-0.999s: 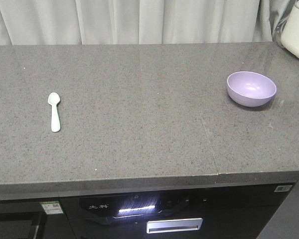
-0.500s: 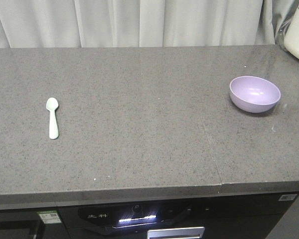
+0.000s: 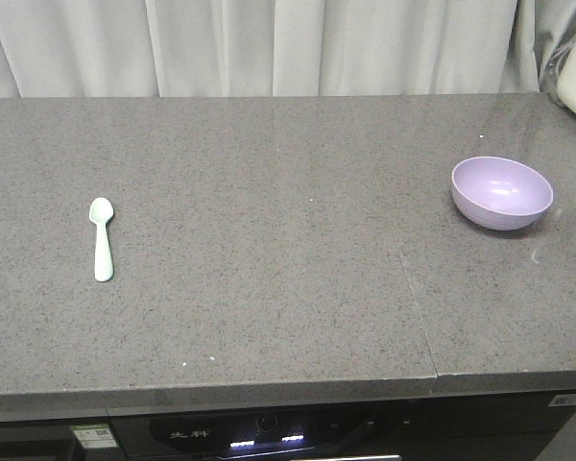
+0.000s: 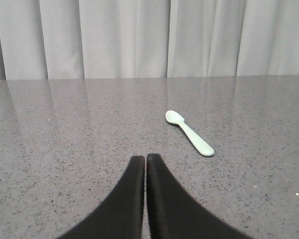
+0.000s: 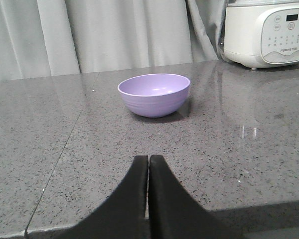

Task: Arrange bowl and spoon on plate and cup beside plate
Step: 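Stop the base facing the pale green spoon and lavender bowl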

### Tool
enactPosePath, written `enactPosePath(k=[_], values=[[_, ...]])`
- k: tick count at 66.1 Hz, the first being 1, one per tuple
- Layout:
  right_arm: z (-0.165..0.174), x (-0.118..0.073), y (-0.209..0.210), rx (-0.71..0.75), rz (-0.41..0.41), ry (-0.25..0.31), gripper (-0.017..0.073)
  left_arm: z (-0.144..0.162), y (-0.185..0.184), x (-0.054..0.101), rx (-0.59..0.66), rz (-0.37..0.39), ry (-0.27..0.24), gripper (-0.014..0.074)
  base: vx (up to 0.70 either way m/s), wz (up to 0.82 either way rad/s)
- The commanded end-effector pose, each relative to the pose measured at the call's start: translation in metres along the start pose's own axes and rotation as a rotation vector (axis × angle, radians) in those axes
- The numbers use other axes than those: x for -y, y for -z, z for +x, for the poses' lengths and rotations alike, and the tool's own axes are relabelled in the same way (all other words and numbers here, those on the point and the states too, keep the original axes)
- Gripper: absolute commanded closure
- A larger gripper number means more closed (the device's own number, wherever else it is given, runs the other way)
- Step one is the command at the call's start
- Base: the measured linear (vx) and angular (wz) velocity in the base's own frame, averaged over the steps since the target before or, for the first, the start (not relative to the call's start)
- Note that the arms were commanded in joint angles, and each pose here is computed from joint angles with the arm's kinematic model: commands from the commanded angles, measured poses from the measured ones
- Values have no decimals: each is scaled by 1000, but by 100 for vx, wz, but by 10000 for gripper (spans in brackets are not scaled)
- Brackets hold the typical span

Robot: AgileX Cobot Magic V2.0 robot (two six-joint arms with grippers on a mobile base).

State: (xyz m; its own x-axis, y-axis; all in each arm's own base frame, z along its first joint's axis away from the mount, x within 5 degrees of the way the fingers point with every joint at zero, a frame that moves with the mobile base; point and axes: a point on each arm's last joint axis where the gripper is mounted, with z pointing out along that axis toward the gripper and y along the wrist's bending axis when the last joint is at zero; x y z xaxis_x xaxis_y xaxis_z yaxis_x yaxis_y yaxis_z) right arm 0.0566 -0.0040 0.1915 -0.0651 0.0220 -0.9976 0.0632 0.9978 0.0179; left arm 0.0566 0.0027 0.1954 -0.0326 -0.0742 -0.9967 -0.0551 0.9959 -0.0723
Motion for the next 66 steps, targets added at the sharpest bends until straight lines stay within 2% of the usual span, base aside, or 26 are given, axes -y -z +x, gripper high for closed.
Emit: enactPosePath(k=[1, 66], values=[[-3, -1, 0, 70, -5, 12, 561, 2, -2, -1, 36, -2, 6, 599, 5, 1], [-3, -1, 0, 70, -5, 12, 561, 2, -2, -1, 36, -2, 6, 599, 3, 1]])
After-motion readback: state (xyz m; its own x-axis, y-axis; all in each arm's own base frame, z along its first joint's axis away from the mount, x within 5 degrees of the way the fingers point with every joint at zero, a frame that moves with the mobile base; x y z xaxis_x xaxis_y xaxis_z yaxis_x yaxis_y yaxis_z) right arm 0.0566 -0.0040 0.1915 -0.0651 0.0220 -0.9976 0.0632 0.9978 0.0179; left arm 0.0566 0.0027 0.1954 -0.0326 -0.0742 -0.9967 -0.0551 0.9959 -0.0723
